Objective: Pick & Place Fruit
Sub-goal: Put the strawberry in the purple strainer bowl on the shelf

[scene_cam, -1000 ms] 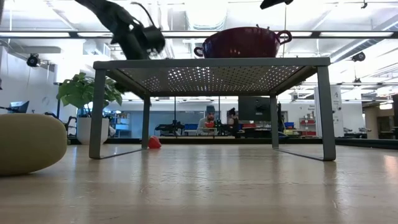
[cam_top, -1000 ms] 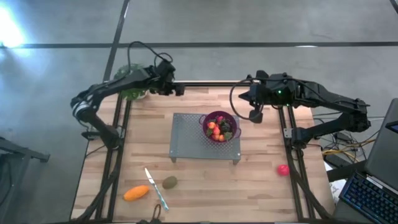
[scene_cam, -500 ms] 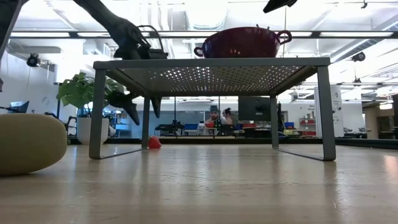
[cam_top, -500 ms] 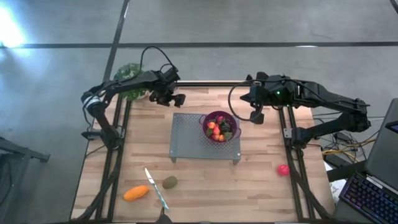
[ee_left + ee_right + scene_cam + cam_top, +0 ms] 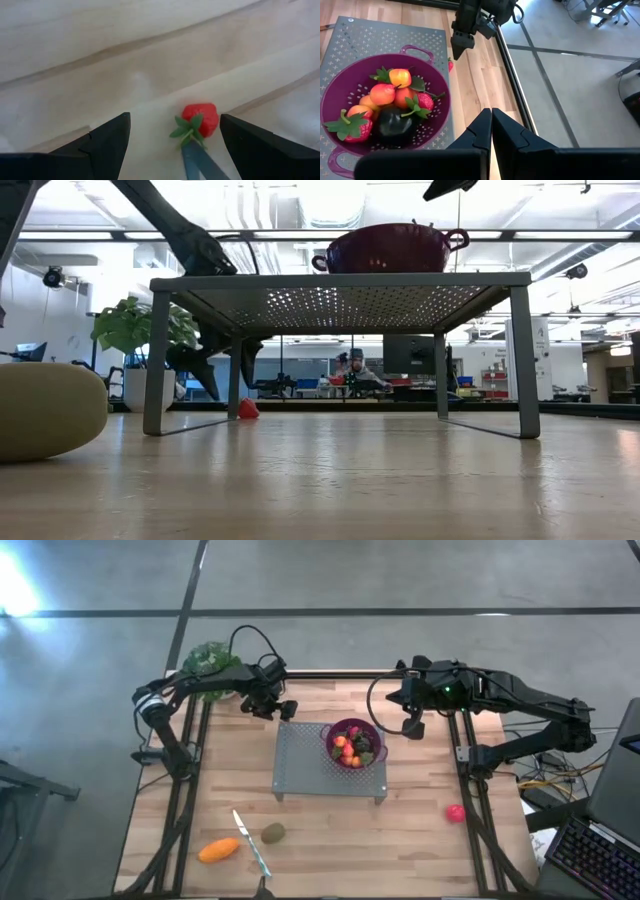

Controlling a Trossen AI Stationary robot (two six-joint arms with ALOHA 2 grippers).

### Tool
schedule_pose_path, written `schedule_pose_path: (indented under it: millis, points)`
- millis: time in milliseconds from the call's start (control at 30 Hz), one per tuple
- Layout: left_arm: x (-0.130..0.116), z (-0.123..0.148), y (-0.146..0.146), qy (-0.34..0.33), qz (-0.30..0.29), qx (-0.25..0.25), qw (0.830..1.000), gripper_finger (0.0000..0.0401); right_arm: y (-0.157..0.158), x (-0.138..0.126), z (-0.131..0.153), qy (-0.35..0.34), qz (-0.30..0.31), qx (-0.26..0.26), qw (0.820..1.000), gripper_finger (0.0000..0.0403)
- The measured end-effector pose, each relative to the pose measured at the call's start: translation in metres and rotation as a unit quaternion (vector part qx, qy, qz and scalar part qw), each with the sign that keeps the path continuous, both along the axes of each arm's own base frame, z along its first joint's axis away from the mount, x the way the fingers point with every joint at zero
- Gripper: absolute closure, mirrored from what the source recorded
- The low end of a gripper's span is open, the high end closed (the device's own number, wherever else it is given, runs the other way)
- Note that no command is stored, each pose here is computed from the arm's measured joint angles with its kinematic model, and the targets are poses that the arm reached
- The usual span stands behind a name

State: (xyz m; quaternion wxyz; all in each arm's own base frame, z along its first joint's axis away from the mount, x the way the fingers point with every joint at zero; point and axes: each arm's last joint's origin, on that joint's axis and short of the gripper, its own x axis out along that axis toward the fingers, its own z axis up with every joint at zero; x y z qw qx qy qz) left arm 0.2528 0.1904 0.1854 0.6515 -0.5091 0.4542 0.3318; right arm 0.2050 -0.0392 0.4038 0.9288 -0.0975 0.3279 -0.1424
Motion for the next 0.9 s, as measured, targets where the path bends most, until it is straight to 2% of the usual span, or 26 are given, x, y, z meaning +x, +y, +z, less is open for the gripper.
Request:
schedule_pose_path:
  millis: [400,567,900]
  points:
    - [0.010,-0.015,-0.009,-0.044,0.002,0.014,0.999,0.0089,0.000,0.000,0.000,0.001,0.001,-0.002,1.000,0.0394]
    - [0.012,-0.025,-0.010,-0.029,0.000,0.006,1.000,0.0089,0.000,0.000,0.000,0.001,0.002,-0.003,1.000,0.0394]
    - [0.015,-0.029,-0.011,-0.027,-0.011,0.004,1.000,0.0089,0.000,0.000,0.000,0.002,0.004,-0.005,1.000,0.0394]
